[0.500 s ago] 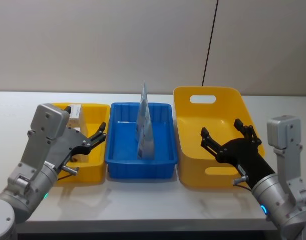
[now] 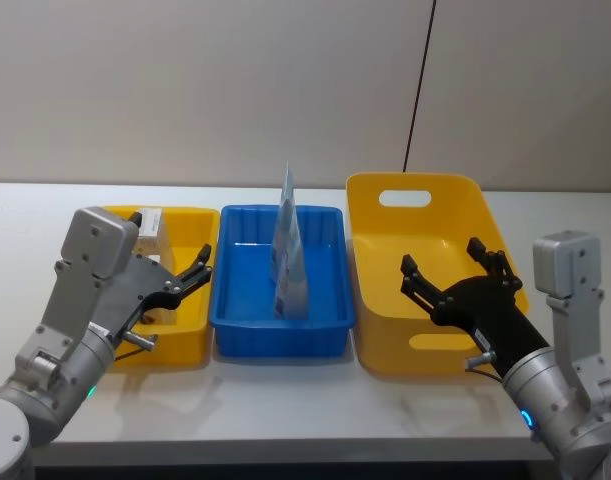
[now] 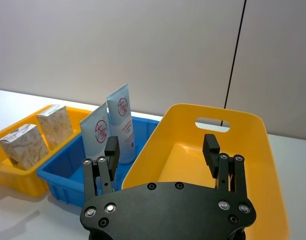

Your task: Bimanual collaborative sorting of washing and personal care products

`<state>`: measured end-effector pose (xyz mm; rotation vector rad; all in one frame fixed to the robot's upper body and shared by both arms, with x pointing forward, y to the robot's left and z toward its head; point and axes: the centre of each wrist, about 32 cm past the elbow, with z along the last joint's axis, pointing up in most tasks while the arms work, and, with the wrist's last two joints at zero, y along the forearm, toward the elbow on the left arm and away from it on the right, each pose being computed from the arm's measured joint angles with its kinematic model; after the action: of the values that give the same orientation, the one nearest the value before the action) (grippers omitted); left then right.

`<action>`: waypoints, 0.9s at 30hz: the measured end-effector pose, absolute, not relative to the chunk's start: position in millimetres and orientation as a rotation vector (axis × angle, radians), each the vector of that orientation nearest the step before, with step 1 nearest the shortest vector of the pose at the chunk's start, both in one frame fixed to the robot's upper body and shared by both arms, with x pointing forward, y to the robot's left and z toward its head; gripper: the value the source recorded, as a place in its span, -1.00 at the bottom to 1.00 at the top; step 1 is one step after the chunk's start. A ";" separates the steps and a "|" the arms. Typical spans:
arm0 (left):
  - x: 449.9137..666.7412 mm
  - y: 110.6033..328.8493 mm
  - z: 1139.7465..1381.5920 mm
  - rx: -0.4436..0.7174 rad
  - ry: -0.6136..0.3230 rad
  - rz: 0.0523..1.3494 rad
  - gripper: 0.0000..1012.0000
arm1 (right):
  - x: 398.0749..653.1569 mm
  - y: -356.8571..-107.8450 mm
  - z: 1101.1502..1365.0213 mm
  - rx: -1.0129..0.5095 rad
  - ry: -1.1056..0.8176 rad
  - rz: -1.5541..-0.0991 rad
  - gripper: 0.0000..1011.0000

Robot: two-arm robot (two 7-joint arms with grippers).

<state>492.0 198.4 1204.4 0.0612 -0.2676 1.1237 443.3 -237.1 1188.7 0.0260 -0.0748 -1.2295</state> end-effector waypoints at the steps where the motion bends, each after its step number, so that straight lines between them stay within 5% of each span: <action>1: 492.0 198.4 1204.4 0.061 -0.268 1.124 0.98 | 443.3 -237.1 1188.7 0.026 -0.075 -1.229 0.98; 27: 492.0 198.4 1204.4 0.061 -0.268 1.124 0.98 | 443.3 -237.1 1188.7 0.026 -0.075 -1.229 0.98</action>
<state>492.0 198.4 1204.4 0.0612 -0.2676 1.1237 443.3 -237.1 1188.7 0.0260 -0.0748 -1.2295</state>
